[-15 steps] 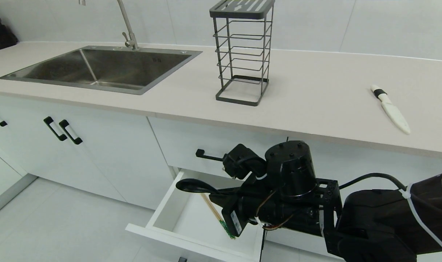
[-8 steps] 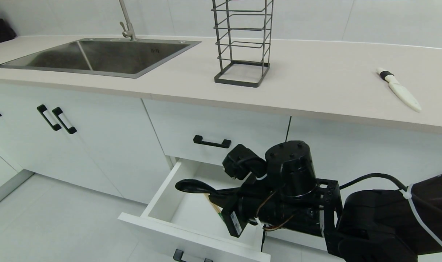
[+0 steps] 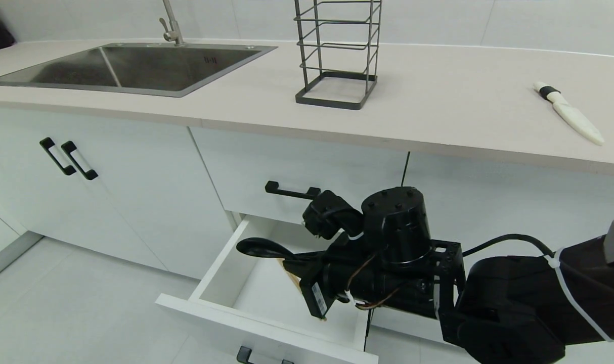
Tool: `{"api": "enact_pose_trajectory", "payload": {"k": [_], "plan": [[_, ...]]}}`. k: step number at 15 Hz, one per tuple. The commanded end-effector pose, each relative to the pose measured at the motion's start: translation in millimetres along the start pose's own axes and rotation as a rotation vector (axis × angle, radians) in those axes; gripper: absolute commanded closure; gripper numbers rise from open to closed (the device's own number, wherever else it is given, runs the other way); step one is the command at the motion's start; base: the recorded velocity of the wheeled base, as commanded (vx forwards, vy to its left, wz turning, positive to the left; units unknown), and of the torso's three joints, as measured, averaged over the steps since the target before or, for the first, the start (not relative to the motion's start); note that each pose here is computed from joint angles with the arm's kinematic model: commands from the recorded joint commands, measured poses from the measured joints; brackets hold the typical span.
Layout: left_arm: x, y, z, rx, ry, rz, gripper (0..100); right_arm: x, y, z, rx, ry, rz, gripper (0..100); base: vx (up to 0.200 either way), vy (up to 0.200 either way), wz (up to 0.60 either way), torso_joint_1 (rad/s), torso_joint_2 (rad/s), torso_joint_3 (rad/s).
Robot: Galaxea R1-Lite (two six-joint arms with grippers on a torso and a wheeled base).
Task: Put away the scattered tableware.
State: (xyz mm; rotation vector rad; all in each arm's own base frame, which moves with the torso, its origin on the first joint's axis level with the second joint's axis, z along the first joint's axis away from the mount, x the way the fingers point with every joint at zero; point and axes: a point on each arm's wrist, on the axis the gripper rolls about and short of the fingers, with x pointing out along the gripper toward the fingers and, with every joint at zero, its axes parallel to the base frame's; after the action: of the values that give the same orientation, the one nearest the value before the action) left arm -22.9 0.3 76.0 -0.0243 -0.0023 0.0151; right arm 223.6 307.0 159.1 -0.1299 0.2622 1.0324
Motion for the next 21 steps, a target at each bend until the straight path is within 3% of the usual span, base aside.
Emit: {"api": "enact_pose_trajectory", "payload": {"k": [1, 8, 16, 18, 21], "plan": [[0, 0.0, 0.1, 0.0, -0.001, 0.0, 0, 10, -1, 0, 0.0, 0.0, 0.007, 100, 0.0, 0.0, 0.0, 0.0, 0.0, 0.0], [0, 0.0, 0.1, 0.0, -0.001, 0.0, 0, 25, -3, 5, 0.004, 0.023, 0.006, 100, 0.0, 0.0, 0.0, 0.0, 0.0, 0.0], [0, 0.0, -0.1, 0.0, 0.001, 0.0, 0, -2, -15, -6, 0.026, 0.167, -0.079, 100, 0.0, 0.0, 0.0, 0.0, 0.0, 0.0], [0, 0.0, -0.1, 0.0, 0.001, 0.0, 0, 8, -10, -23, -0.006, 0.23, -0.125, 100, 0.0, 0.0, 0.0, 0.0, 0.0, 0.0], [0, 0.0, -0.1, 0.0, 0.001, 0.0, 0, 22, -14, -6, -0.019, 0.17, -0.143, 100, 0.0, 0.0, 0.0, 0.0, 0.0, 0.0]]}}
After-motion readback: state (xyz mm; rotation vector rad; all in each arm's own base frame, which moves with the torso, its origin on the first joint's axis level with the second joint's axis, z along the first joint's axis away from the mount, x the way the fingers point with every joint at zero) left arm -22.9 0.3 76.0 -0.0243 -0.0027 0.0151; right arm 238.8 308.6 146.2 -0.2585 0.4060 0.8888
